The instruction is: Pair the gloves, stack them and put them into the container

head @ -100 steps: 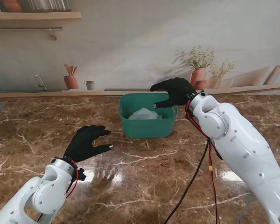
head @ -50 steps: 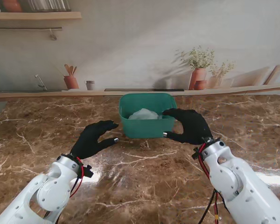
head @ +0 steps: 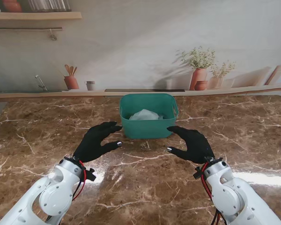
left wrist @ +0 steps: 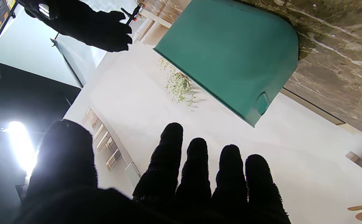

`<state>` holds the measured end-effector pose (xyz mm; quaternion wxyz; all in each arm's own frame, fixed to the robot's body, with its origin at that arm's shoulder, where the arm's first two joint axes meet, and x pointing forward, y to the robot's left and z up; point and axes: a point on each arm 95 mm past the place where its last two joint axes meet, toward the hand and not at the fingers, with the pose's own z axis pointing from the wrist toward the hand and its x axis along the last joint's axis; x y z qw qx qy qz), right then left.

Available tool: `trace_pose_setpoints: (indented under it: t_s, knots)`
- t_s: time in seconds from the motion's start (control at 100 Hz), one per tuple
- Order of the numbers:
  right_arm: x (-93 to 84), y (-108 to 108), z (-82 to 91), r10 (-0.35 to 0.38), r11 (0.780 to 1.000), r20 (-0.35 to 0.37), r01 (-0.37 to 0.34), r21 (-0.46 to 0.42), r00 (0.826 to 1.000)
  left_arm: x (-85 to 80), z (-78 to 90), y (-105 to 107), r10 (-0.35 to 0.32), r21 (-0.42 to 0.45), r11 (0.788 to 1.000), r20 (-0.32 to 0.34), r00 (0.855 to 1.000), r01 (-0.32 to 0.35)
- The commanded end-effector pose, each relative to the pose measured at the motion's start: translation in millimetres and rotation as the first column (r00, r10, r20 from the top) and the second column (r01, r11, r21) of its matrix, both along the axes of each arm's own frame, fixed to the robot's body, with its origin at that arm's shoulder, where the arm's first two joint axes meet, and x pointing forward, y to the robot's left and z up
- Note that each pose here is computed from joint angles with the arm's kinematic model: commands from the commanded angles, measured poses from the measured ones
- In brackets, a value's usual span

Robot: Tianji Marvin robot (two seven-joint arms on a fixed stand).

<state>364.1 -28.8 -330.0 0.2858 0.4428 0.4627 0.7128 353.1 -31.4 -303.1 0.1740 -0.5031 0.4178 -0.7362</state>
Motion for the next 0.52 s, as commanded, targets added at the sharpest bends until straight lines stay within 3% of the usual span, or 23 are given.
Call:
trace_pose_setpoints:
  t_s: [0.0,0.24,0.51]
  knots:
    - [-0.2,-1.0,0.5,-0.005,1.000,-0.004,0.005,0.010,1.000,-5.1,-2.3,-0.5,0.006,-0.005,1.000,-0.010,1.000,-0.006]
    - [-1.0,0.2,17.2,-0.008,0.999,0.042,0.007,0.035,0.999,-11.1,7.2,5.5,0.014,0.007,1.000,-0.005,1.000,-0.014]
    - [-1.7,3.2,18.7,-0.007,0.999,0.052,0.004,0.052,0.999,-13.7,8.8,6.2,0.026,0.006,1.000,0.001,1.000,-0.026]
